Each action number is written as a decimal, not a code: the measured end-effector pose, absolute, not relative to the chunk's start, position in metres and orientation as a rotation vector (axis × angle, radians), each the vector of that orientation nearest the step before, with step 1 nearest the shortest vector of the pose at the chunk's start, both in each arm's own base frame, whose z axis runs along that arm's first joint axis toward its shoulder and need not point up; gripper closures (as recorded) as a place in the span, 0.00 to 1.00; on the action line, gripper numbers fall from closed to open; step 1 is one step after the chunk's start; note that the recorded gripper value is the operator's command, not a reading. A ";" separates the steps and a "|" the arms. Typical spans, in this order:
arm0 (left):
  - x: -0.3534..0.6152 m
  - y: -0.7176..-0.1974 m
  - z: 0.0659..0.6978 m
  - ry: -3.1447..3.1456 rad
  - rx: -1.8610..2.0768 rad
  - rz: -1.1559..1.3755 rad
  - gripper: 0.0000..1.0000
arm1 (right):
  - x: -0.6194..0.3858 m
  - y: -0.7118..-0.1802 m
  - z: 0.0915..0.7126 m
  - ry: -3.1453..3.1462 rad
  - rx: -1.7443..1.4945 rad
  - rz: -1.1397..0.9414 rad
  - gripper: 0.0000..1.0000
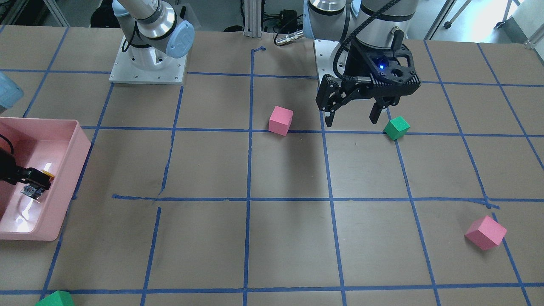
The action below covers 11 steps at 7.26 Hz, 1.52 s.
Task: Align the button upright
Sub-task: 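Lower the right gripper and grasp the yellow button switch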
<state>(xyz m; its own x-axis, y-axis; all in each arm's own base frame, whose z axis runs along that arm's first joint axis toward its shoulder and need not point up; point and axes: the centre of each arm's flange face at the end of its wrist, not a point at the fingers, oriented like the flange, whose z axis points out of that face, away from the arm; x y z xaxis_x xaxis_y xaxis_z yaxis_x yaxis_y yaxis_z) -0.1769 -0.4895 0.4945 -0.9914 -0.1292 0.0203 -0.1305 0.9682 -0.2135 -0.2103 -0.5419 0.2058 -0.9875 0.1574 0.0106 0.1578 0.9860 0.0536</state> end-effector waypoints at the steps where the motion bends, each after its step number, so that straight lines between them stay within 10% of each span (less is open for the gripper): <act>1: -0.177 -0.489 0.495 -3.110 0.205 0.338 0.00 | -0.211 -0.540 0.202 -3.115 -0.245 -0.105 0.09; 3: -0.177 -0.489 0.495 -3.109 0.205 0.339 0.00 | -0.209 -0.533 0.193 -3.106 -0.244 -0.149 0.88; 4: -0.177 -0.489 0.495 -3.109 0.205 0.339 0.00 | -0.208 -0.531 0.191 -3.103 -0.244 -0.162 1.00; 11: -0.178 -0.491 0.492 -3.111 0.203 0.335 0.00 | -0.200 -0.534 0.257 -3.083 -0.244 -0.111 1.00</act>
<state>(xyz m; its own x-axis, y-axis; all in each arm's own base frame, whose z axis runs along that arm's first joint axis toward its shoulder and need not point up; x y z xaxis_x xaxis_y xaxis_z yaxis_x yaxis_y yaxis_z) -0.1779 -0.4911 0.4923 -0.9916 -0.1277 0.0201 -0.1290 0.9688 -0.2116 -0.2002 -0.5336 0.2572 -0.9865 0.1553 0.0522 0.1587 0.9850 0.0675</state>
